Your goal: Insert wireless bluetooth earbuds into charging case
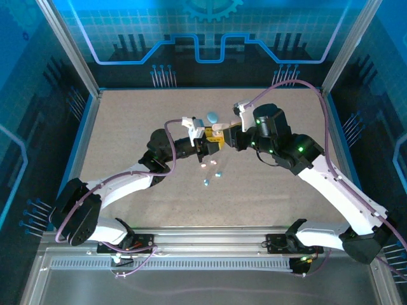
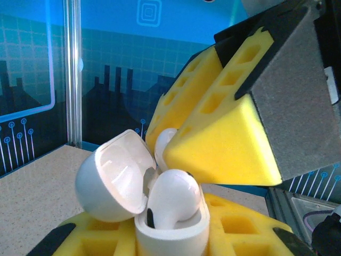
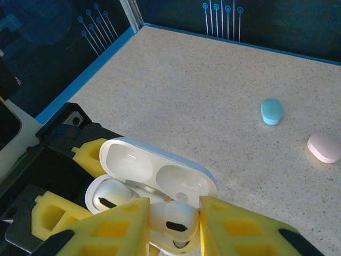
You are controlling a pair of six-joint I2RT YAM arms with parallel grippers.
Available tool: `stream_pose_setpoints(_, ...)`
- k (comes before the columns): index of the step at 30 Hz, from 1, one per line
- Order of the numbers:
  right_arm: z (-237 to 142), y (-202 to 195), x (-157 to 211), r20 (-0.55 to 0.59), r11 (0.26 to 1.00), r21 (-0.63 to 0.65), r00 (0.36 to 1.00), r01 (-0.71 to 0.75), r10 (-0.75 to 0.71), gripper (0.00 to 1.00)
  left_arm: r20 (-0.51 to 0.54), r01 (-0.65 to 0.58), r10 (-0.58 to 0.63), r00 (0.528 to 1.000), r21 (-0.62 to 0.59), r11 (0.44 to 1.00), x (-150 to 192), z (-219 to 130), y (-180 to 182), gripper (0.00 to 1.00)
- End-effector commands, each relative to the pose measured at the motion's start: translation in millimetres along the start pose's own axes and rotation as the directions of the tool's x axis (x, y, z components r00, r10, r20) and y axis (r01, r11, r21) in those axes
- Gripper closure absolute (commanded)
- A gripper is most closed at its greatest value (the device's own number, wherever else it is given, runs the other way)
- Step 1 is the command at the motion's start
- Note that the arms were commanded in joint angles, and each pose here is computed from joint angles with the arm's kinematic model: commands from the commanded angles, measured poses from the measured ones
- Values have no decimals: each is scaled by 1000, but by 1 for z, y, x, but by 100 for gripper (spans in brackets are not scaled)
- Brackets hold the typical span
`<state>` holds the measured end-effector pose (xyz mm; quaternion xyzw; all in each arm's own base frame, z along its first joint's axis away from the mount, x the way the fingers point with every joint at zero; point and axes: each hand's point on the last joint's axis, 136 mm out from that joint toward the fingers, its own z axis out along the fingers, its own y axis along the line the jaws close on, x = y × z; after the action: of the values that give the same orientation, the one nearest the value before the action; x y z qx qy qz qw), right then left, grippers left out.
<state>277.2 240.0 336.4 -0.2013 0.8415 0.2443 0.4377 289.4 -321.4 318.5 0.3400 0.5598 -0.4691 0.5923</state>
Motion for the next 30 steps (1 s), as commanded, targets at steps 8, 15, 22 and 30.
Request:
stream_pose_setpoints(8,-8,4,7,-14,999,-34,1000,-18,18,61,74,-73,73,995,-5,997,-21,-1,-3,79)
stream_pose_setpoints(15,-16,2,-2,16,996,-51,997,-79,79,52,57,-87,87,995,7,996,-17,-2,-6,78)
stream_pose_setpoints(22,-24,7,-12,42,982,-135,990,-131,138,47,50,-92,92,995,9,996,-16,-2,-6,78)
stream_pose_setpoints(30,-28,-8,-15,54,979,-89,980,-185,190,49,44,-104,104,994,15,994,-15,-2,-7,78)
